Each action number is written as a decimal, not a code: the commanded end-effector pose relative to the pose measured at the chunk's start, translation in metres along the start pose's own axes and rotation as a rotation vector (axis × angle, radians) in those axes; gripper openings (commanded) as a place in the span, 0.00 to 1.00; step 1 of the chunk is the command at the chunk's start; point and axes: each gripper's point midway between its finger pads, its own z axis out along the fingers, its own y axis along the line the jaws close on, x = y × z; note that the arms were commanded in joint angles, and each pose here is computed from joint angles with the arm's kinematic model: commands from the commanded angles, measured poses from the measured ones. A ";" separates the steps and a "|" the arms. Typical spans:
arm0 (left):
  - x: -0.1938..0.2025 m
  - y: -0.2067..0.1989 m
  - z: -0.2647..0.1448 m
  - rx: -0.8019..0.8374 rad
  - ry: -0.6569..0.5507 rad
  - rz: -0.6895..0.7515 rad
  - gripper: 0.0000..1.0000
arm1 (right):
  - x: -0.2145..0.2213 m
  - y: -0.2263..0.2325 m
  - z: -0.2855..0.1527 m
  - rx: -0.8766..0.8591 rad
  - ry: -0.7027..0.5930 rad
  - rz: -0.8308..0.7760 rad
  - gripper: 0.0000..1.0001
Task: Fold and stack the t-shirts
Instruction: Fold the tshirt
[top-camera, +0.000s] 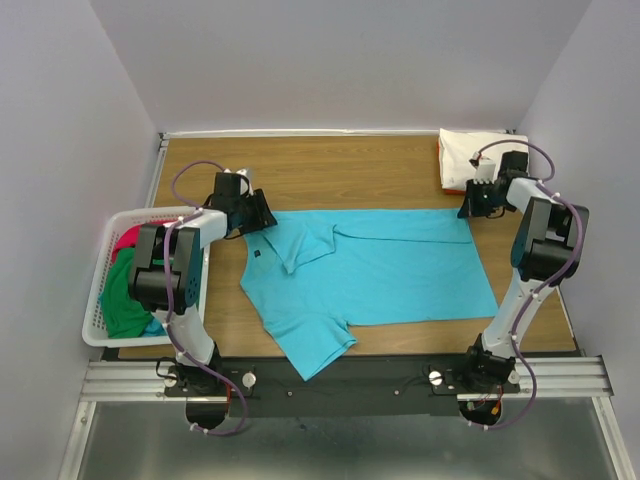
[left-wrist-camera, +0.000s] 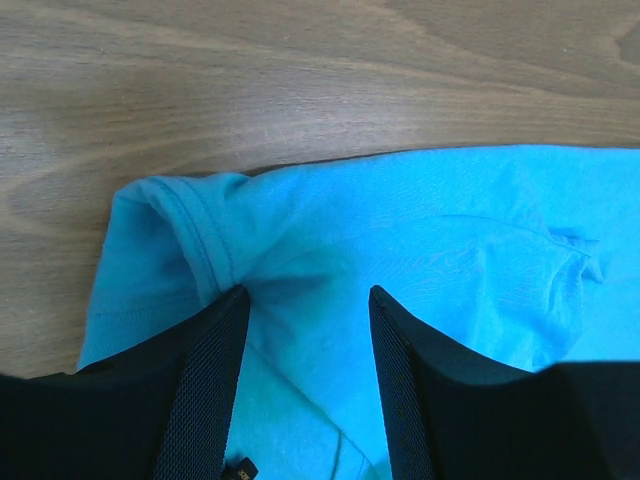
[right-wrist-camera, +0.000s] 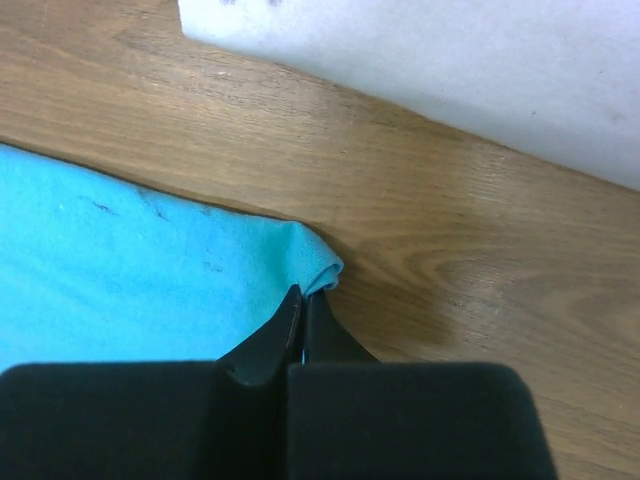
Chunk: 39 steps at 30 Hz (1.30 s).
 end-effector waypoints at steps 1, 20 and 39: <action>0.002 0.012 0.003 -0.029 0.029 -0.011 0.59 | -0.035 0.001 -0.030 0.047 -0.071 -0.052 0.00; -0.045 -0.001 0.038 0.015 0.027 -0.003 0.56 | -0.173 -0.004 -0.079 0.122 -0.348 -0.170 0.00; -0.037 -0.057 -0.053 0.083 -0.110 0.205 0.57 | -0.172 0.004 -0.122 0.228 -0.382 -0.281 0.73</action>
